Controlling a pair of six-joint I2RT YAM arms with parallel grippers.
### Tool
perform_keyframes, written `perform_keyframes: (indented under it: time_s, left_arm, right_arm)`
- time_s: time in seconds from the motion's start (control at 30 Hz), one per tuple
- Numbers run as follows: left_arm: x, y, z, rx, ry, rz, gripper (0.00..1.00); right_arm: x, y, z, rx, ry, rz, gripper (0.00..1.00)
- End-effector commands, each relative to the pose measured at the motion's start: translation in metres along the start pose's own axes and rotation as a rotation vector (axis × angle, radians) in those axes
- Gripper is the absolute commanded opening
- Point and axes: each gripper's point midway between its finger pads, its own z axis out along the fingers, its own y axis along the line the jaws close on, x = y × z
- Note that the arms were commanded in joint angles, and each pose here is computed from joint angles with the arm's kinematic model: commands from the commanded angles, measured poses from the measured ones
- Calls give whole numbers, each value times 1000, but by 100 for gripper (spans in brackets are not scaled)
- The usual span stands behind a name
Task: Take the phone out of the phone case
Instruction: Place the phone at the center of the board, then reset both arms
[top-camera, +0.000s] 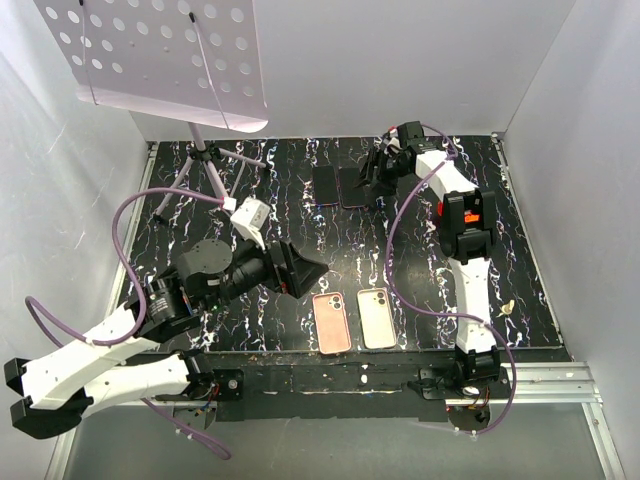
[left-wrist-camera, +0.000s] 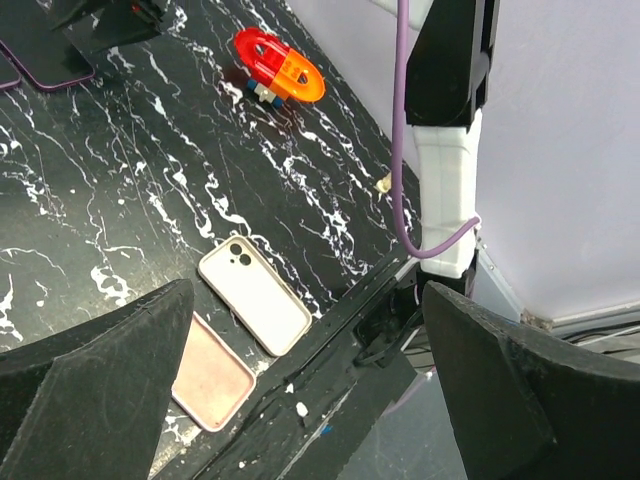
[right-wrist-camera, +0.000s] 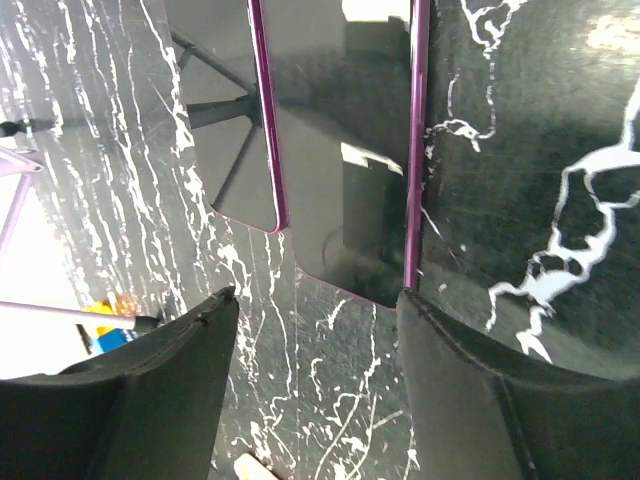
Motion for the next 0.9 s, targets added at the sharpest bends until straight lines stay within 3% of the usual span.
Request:
perform_keyframes:
  time_s: [0.0,0.17,0.3,0.5,0.67,0.87]
  left_arm:
    - [-30,-6,-11,-7,-76,3,98]
    - [-48,-2,-12,-58,-131,-5,98]
    - [-69,16,-23,-158,-225,-2,98]
    - [-108,47,-57,-341,-397,35,98]
    - [-127,61,-85,-416,-502,-2,98]
    - [-132,66,-101,-423,-539,-22,98]
  right_arm:
    - [-8,20,-51,132,-50,-50,74]
    - [32,37,-112,213,-110,-95,78]
    - [97,34,-157,270,-191,-137,81]
    - [157,46,-251,352,-478,-285,84]
    - [187,67,-318,250,-717,-343,87]
    - [211,95,-379,96,-970,-428,88]
